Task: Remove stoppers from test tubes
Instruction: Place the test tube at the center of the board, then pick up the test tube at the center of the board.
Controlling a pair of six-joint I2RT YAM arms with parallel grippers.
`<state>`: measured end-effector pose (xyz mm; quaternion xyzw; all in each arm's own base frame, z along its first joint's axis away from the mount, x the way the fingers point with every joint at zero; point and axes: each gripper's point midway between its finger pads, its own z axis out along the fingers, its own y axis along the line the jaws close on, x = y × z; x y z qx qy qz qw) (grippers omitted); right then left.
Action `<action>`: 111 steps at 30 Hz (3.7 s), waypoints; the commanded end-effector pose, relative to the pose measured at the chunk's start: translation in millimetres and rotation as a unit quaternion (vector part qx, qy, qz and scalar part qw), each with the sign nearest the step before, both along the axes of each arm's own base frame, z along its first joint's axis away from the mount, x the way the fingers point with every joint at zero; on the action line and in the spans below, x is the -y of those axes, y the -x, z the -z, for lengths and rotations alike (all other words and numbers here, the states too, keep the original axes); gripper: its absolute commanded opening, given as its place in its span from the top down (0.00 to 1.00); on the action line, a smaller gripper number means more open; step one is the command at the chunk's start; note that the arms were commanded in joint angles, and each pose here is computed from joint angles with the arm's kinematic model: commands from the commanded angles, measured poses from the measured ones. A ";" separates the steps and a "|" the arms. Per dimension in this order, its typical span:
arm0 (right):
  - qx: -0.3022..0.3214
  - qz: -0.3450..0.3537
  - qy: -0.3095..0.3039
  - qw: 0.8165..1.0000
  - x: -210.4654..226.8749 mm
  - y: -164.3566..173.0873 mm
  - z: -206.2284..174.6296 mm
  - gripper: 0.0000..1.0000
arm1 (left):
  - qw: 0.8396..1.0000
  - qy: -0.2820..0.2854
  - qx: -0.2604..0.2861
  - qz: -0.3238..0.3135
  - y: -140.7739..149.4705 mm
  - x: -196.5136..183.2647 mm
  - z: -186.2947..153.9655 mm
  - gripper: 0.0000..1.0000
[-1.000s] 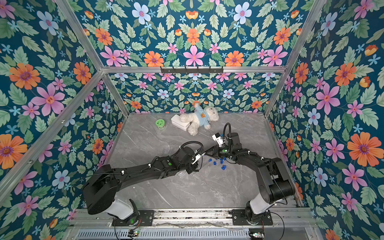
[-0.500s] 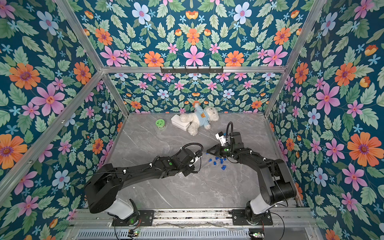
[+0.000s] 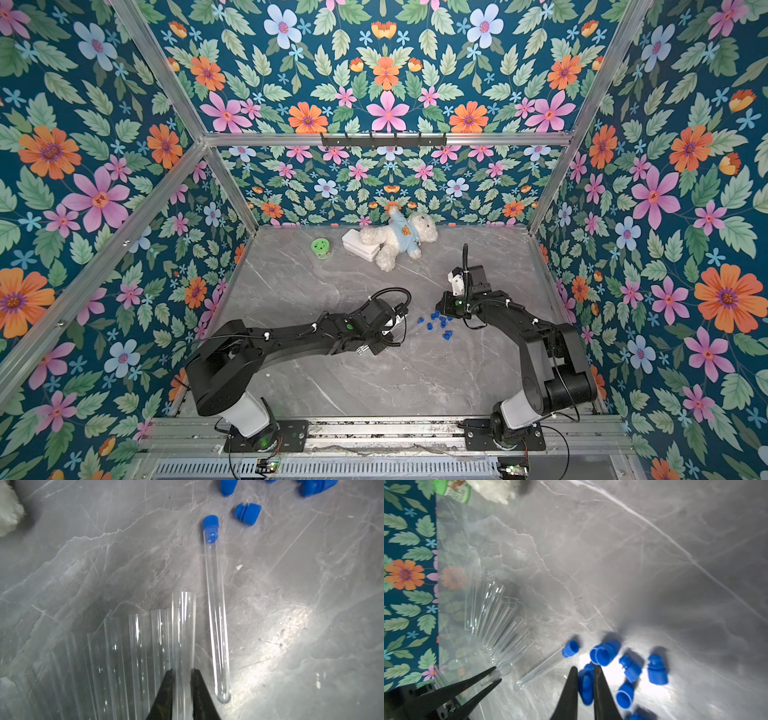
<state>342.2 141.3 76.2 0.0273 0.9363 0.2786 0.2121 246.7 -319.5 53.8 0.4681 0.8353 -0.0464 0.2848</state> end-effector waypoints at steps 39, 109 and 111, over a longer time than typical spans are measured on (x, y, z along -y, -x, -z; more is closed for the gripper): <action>-0.006 0.023 0.061 0.998 22.1 -2.6 12.3 0.74 | 0.999 -0.021 -0.022 -0.012 -2.5 4.8 24.1 0.86; 0.081 0.133 -0.082 0.984 59.2 -7.0 -39.1 0.22 | 0.996 -0.043 -0.069 0.027 -11.7 75.2 35.9 0.75; 0.086 0.139 -0.079 0.983 62.2 -6.2 -41.0 0.22 | 0.996 -0.044 -0.070 0.026 -11.7 74.3 36.0 0.77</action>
